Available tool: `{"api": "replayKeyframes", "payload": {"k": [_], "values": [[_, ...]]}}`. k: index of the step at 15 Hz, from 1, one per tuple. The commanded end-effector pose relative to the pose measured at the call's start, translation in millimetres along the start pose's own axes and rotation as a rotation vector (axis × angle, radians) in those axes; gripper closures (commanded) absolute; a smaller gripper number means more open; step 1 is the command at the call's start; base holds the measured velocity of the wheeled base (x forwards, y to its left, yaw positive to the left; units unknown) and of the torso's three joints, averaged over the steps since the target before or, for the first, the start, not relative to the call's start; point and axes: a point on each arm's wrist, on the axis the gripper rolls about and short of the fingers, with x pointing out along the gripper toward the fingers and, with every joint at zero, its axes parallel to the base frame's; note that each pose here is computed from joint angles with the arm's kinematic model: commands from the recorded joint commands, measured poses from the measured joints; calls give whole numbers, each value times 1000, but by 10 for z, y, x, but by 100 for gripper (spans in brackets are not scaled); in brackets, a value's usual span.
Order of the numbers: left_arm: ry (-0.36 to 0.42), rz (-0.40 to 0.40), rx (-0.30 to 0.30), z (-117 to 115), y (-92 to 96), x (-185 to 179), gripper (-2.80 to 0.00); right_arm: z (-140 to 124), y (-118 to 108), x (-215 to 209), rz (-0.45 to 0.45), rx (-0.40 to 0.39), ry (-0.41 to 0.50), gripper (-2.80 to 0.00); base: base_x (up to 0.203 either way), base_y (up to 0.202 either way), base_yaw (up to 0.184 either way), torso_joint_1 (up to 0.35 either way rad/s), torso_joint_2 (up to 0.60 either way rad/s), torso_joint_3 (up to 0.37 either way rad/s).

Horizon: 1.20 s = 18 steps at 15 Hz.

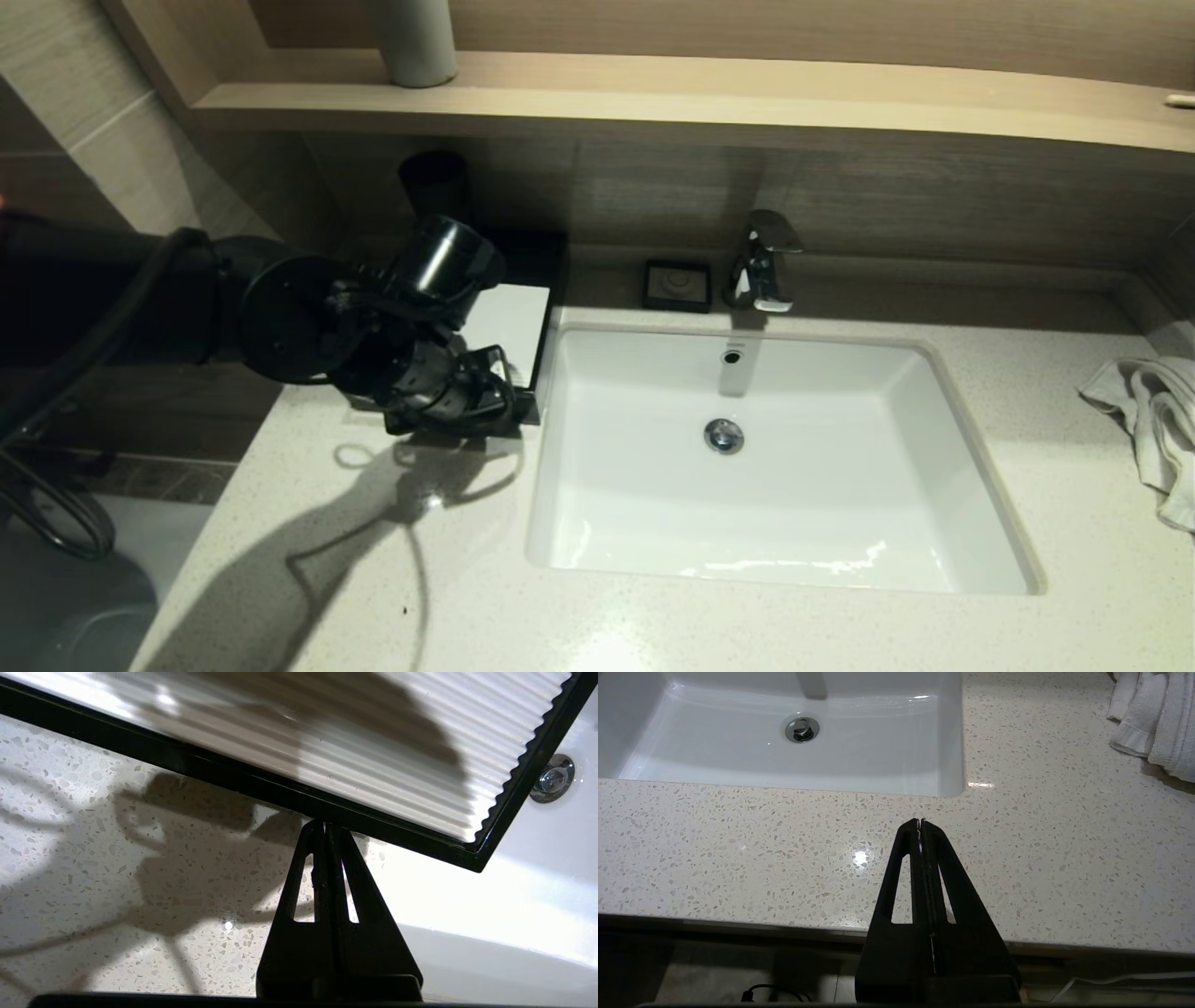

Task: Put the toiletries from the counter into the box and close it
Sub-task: Close the drawer

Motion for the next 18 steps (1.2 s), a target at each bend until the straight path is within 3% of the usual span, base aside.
{"api": "replayKeyframes", "payload": {"k": [1, 6, 10, 14, 18], "values": [[-13, -8, -7, 15, -9, -8, 0, -1, 0, 0, -1, 0, 1, 0, 0, 0, 0, 0, 0, 0], [-32, -23, -13, 36, -12, -48, 0, 0, 0, 0, 0, 0, 0, 0, 0, 0, 0, 0, 0, 0], [-26, -20, 4, -21, 94, -255, 0, 0, 0, 0, 0, 0, 0, 0, 0, 0, 0, 0, 0, 0], [4, 3, 63, -219, 347, -534, 0, 0, 0, 0, 0, 0, 0, 0, 0, 0, 0, 0, 0, 0], [-47, -5, 113, -322, 651, -929, 0, 0, 0, 0, 0, 1, 0, 0, 0, 0, 0, 0, 0, 0]]}}
